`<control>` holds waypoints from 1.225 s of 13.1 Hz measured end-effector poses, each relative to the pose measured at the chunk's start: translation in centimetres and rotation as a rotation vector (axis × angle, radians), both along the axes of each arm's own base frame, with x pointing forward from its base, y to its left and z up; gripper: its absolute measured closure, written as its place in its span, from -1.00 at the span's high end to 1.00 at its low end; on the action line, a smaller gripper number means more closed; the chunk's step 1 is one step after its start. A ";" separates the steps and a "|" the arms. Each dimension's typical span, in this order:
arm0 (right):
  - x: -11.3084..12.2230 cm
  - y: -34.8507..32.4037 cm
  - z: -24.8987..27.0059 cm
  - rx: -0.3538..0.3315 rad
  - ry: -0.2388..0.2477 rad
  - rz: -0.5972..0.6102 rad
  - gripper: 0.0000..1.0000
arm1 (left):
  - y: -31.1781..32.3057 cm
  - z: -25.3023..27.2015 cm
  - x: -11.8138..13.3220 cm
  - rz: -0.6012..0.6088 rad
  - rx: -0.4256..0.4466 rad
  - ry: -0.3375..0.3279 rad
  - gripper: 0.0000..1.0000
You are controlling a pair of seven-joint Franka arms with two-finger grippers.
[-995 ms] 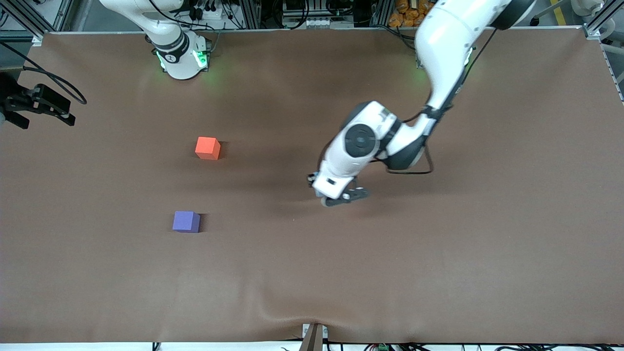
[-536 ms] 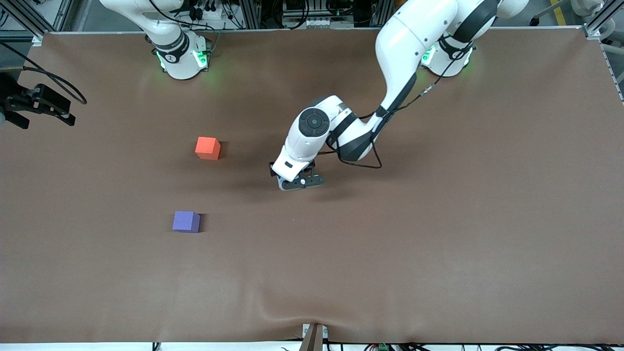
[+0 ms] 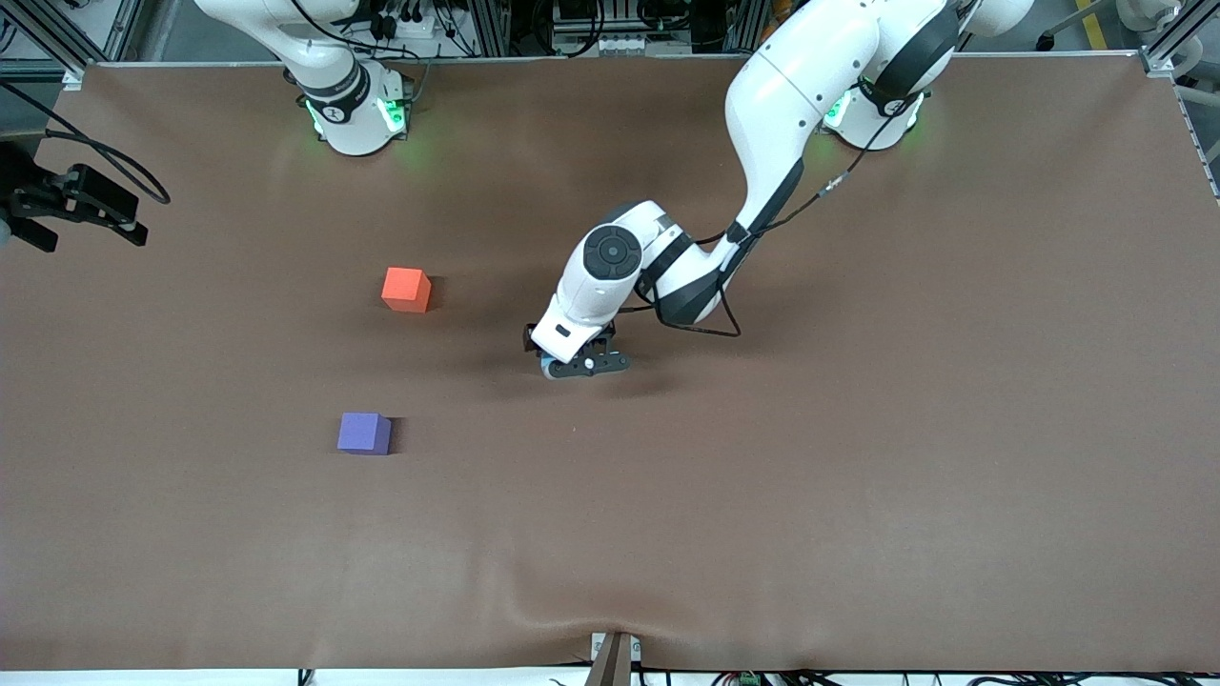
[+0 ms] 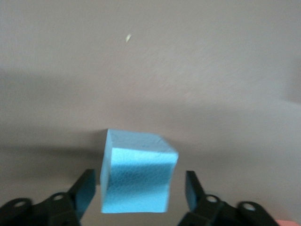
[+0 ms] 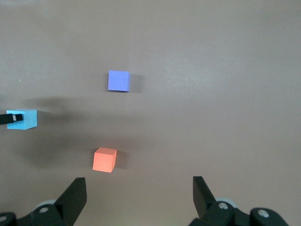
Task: Place blue block between orange and purple blocks
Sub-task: 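Carry the blue block with the left gripper toward the table middle, then release the blue block with the left gripper while the right gripper advances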
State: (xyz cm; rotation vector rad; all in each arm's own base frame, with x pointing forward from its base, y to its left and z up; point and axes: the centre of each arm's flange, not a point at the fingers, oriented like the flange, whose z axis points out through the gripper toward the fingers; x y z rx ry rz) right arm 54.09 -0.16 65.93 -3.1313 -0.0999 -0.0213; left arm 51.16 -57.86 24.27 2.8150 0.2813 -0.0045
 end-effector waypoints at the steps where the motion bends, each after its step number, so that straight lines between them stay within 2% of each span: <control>1: 0.0 0.0 0.0 0.000 0.000 0.000 1.00 | 0.4 1.6 0.7 0.012 -0.006 -0.011 0.99; 3: 0.0 0.2 0.0 0.000 0.000 0.003 1.00 | 3.2 6.2 3.3 0.044 0.026 0.002 1.00; 5: 0.0 0.3 0.0 0.000 -0.001 0.006 1.00 | 8.6 13.1 6.5 0.088 0.069 0.015 1.00; 7: 0.1 0.6 -0.3 0.000 0.005 0.012 1.00 | 17.1 21.8 9.8 0.130 0.103 -0.001 1.00; 9: 0.4 0.8 -0.8 0.000 0.014 0.016 1.00 | 27.2 30.1 12.0 0.212 0.107 -0.050 1.00; 11: 0.6 1.0 -1.2 0.000 0.022 0.026 1.00 | 35.0 35.7 11.5 0.183 0.149 -0.071 1.00; 13: 1.1 1.3 -2.3 0.000 0.045 0.052 1.00 | 39.8 38.0 10.0 0.097 0.235 -0.046 1.00; 16: 3.8 3.6 -7.8 0.001 0.130 0.096 1.00 | 47.1 40.2 8.5 0.012 0.316 0.001 1.00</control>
